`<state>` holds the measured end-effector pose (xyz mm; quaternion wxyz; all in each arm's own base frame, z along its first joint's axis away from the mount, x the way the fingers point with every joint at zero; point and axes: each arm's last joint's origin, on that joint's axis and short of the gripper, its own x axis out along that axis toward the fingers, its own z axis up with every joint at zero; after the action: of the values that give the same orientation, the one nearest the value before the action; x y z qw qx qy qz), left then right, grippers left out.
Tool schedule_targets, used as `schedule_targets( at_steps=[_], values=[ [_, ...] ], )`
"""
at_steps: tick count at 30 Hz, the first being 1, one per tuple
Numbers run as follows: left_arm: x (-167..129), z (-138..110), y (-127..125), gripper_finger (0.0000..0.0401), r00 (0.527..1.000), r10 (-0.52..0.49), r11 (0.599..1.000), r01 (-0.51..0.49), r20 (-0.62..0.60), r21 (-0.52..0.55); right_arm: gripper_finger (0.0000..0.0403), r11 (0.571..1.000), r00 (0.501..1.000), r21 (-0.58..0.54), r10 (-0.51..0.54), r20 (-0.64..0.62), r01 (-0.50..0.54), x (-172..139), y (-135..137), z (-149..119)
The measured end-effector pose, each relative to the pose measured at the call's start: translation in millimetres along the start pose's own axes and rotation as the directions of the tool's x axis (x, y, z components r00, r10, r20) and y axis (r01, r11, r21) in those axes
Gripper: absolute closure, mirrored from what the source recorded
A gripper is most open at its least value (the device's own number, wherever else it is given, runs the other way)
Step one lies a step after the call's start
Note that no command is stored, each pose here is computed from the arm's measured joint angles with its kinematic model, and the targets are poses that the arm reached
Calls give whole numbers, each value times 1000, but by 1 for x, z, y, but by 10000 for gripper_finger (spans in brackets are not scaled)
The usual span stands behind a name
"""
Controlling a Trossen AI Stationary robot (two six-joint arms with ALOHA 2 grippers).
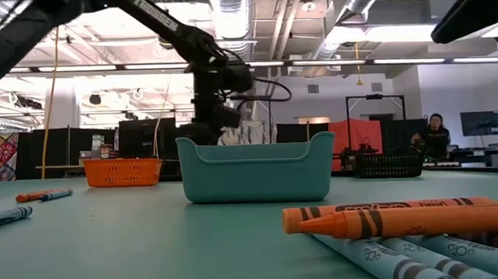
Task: Sort crayons
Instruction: Put the violet crayon into the black bin
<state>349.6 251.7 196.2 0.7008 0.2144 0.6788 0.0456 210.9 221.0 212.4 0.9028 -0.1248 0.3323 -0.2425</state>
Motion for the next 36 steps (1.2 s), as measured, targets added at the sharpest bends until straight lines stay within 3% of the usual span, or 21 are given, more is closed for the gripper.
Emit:
schedule_targets(
  at_steps=[10, 21, 36],
  values=[
    [19, 9, 2, 271, 999, -5, 983, 11, -32, 183, 262, 1000, 1000, -10, -4, -5, 4, 0, -1, 0],
    [36, 16, 2, 271, 999, 36, 971, -39, 16, 235, 262, 1000, 1000, -8, -1, -5, 1, 0, 0, -1],
    [33, 23, -5, 271, 999, 20, 945, -29, 28, 327, 262, 1000, 1000, -21, -3, -5, 3, 0, -1, -1]
  ],
)
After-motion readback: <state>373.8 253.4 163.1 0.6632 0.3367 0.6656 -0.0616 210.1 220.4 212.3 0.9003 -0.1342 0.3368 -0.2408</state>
